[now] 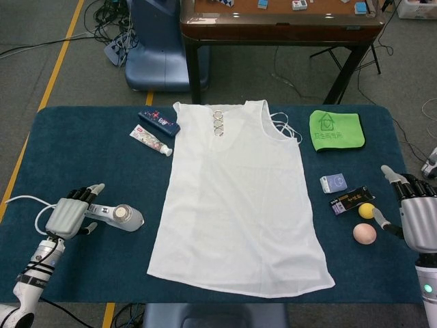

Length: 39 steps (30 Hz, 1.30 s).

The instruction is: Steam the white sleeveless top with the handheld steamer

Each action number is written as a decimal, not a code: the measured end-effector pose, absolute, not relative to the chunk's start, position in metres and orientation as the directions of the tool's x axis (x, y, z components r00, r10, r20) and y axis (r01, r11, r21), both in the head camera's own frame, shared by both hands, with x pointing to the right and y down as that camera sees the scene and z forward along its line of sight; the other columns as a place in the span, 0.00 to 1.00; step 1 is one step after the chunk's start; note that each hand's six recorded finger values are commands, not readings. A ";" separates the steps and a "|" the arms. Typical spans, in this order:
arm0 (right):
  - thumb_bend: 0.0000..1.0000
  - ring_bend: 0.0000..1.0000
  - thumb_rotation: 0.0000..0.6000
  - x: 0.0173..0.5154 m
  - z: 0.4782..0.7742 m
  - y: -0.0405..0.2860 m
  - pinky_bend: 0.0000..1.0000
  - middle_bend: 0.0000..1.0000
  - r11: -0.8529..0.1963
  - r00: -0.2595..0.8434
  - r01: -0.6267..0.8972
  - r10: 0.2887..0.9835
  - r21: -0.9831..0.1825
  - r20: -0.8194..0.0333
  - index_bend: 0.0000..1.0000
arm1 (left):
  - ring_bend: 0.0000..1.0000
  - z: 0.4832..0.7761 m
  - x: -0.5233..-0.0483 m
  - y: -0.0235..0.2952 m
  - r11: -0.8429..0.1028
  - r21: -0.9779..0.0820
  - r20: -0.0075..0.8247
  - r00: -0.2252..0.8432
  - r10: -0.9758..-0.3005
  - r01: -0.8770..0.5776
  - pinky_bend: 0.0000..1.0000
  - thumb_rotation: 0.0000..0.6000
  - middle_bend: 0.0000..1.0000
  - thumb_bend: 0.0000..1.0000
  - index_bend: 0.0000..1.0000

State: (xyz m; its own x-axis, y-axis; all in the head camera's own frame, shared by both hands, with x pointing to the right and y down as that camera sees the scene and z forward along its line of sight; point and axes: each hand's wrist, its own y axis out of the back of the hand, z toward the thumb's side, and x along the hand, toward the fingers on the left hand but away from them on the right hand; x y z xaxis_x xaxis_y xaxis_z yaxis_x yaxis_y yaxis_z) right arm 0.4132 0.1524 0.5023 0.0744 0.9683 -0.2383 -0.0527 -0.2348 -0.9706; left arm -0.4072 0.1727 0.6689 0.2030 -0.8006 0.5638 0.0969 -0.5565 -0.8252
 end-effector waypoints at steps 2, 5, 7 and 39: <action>0.25 0.23 1.00 0.413 0.504 0.153 0.30 0.29 -0.242 0.077 -0.053 0.966 -0.969 -0.245 0.14 | 0.15 0.673 -0.405 0.172 -0.562 -0.822 0.568 0.208 -0.797 0.093 0.19 1.00 0.13 0.18 0.04; 0.25 0.23 1.00 0.412 0.506 0.153 0.30 0.29 -0.249 0.079 -0.050 0.964 -0.967 -0.252 0.14 | 0.15 0.679 -0.401 0.171 -0.562 -0.822 0.566 0.213 -0.796 0.086 0.19 1.00 0.13 0.18 0.04; 0.25 0.23 1.00 0.413 0.507 0.154 0.30 0.29 -0.252 0.078 -0.047 0.964 -0.967 -0.255 0.14 | 0.15 0.684 -0.398 0.169 -0.562 -0.823 0.565 0.217 -0.796 0.080 0.19 1.00 0.13 0.18 0.05; 0.25 0.23 1.00 0.430 0.514 0.166 0.30 0.29 -0.294 0.026 -0.034 0.955 -0.955 -0.294 0.16 | 0.33 0.731 -0.373 0.147 -0.524 -0.851 0.515 0.259 -0.817 0.038 0.25 1.00 0.35 0.19 0.36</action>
